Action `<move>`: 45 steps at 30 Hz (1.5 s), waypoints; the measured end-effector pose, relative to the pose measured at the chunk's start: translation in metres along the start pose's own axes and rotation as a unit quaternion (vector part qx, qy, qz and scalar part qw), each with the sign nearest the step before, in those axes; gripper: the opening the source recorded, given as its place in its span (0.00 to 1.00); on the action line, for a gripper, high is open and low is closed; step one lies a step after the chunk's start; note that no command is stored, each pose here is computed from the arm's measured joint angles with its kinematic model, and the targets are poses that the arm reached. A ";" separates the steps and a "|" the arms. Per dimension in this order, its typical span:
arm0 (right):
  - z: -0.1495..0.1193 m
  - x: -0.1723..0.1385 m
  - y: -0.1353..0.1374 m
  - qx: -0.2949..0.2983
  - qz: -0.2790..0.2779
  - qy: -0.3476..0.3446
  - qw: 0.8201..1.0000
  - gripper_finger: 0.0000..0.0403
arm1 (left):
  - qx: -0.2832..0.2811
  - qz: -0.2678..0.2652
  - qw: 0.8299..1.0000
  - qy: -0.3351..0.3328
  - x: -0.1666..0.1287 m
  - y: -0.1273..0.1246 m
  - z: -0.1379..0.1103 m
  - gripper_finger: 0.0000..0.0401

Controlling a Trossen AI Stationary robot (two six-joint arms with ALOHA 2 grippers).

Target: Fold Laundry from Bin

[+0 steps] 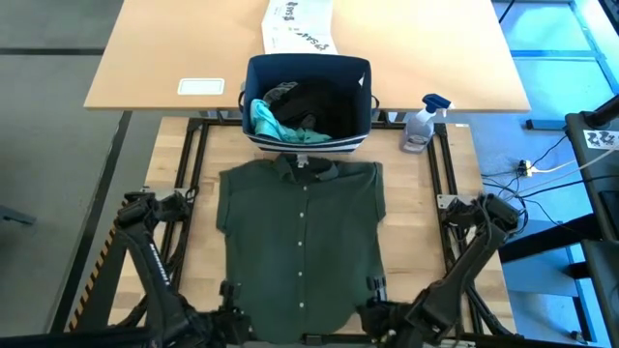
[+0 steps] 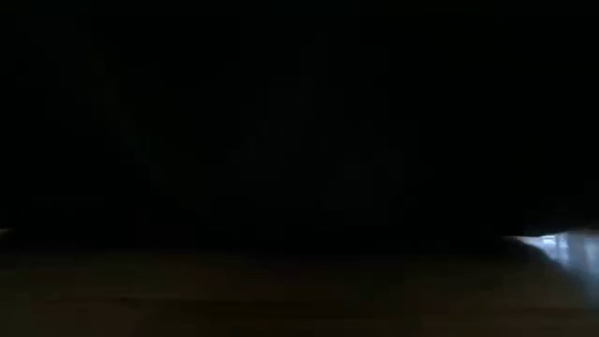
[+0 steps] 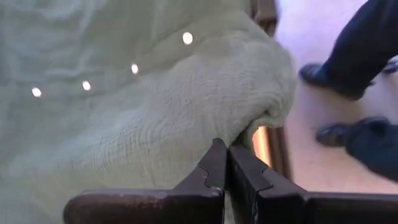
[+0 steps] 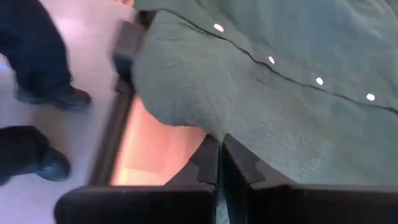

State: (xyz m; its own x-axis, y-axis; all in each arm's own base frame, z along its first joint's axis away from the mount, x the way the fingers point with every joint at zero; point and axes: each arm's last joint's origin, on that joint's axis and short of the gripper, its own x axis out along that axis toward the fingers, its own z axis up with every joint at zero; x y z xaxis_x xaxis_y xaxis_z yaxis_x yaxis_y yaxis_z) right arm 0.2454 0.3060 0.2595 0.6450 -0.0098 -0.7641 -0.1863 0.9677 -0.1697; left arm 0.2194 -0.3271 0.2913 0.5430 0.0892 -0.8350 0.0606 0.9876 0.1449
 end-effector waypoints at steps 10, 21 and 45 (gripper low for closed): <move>-0.006 -0.038 0.036 0.032 0.053 -0.043 0.997 0.02 | -0.014 -0.082 0.995 -0.052 -0.025 -0.030 -0.008 0.00; -0.007 -0.033 0.022 0.026 -0.049 -0.064 0.996 0.02 | 0.030 0.041 0.996 -0.071 -0.025 -0.013 -0.018 0.00; -0.026 0.059 -0.149 0.069 -0.301 0.207 0.928 0.02 | 0.045 0.294 0.954 0.035 0.022 0.127 -0.036 0.00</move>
State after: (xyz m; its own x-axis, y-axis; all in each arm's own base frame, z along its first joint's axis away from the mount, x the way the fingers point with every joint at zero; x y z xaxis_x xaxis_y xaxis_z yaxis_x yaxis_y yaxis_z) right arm 0.2916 0.1550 0.2238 0.2556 -0.6275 -0.7355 0.2313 0.7784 -0.5837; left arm 0.2085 -0.1954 0.2721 0.4480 0.6353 -0.6291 -0.1633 0.7499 0.6411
